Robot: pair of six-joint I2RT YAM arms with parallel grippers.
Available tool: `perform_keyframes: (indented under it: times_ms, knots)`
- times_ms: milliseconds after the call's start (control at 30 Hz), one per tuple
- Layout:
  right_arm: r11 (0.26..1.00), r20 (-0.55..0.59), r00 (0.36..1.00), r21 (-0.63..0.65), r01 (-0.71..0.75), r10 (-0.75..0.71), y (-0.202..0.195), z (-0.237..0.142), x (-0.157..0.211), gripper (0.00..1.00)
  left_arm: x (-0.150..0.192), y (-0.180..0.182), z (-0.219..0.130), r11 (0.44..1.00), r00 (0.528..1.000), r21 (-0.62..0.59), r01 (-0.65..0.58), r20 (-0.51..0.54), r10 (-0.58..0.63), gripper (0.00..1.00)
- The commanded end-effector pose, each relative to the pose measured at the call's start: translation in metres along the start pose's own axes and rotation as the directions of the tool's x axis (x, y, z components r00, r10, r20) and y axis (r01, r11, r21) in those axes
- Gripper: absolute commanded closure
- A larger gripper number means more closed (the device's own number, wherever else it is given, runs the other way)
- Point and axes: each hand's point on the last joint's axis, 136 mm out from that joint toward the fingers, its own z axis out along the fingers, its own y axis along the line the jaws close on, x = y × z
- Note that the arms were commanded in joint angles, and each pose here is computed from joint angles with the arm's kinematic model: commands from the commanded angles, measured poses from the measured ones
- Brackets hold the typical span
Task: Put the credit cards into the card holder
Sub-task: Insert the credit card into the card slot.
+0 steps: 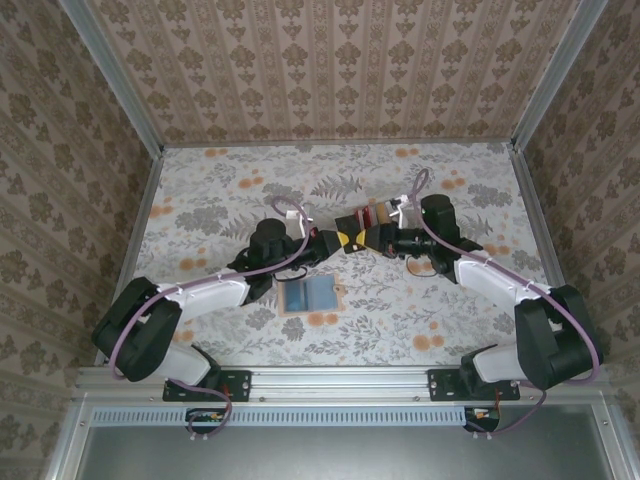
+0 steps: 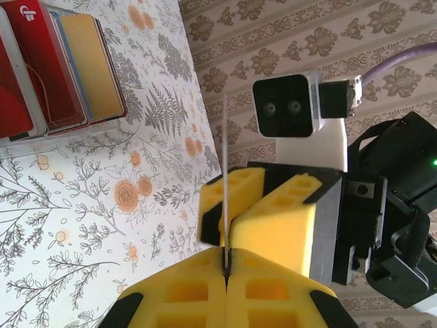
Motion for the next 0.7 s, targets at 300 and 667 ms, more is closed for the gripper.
perform_keyframes:
  times_ms: [300, 667]
  knots:
    - [0.999, -0.048, 0.999, 0.041, 0.012, -0.010, -0.003, -0.002, 0.001, 0.59, 0.017, 0.008, -0.018, 0.999, 0.986, 0.005, -0.033, -0.166, 0.034, 1.00]
    - [0.996, -0.088, 0.995, -0.066, -0.060, 0.054, 0.002, 0.013, 0.004, 0.67, 0.024, 0.001, -0.018, 0.998, 0.973, 0.020, -0.058, -0.222, 0.061, 1.00]
